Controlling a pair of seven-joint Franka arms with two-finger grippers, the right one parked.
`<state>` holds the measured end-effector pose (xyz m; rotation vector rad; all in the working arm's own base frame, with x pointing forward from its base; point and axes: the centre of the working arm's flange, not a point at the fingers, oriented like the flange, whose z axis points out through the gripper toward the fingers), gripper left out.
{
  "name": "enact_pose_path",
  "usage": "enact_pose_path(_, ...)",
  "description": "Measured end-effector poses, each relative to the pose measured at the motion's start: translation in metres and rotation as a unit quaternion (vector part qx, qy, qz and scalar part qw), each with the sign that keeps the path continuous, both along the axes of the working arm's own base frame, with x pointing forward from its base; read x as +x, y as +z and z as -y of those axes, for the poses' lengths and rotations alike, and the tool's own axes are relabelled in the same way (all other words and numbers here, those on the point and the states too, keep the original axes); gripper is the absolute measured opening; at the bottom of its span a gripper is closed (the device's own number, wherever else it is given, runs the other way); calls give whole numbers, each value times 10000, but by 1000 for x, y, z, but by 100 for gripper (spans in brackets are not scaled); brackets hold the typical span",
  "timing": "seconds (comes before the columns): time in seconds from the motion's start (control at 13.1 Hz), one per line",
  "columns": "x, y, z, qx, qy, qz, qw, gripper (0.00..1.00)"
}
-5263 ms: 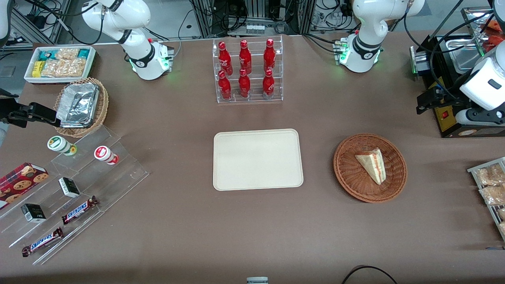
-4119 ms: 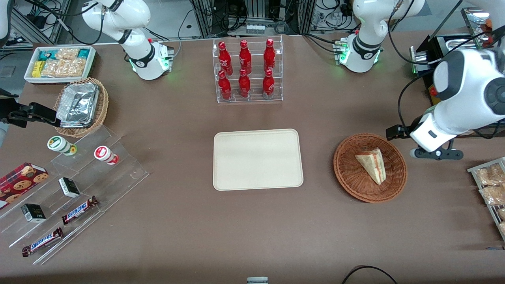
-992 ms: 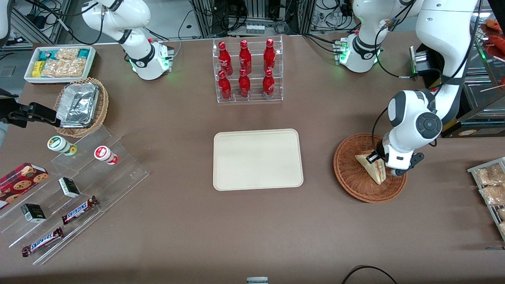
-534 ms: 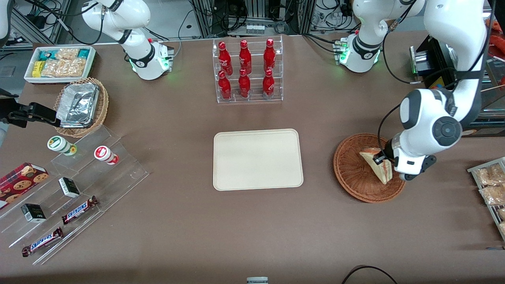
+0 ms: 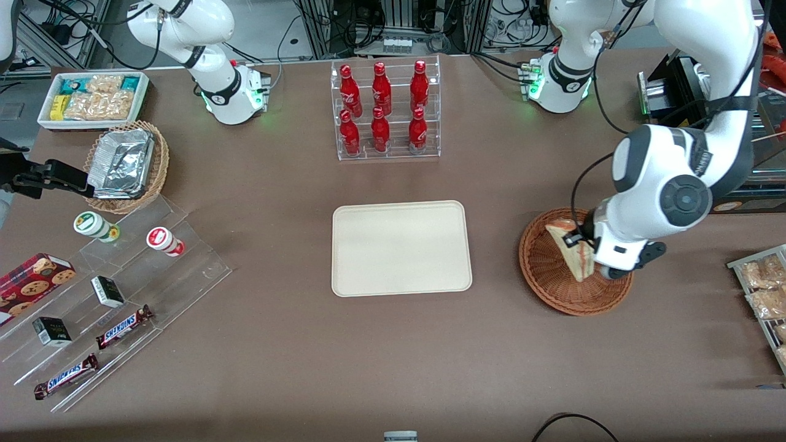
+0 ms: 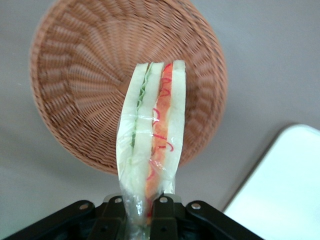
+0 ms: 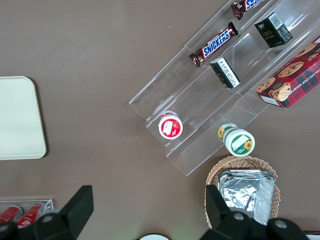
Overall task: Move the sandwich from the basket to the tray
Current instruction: 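Lift the sandwich out of the basket with the left gripper, then carry the sandwich over the cream tray with the left gripper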
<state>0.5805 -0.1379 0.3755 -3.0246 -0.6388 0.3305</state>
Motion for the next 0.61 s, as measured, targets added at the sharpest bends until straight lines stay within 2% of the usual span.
enact_pose_path(0.31,-12,3,82,-97,-591,56,9982,16)
enact_pose_path(0.61,-21,-15,173,-128,-820,23,9966,16)
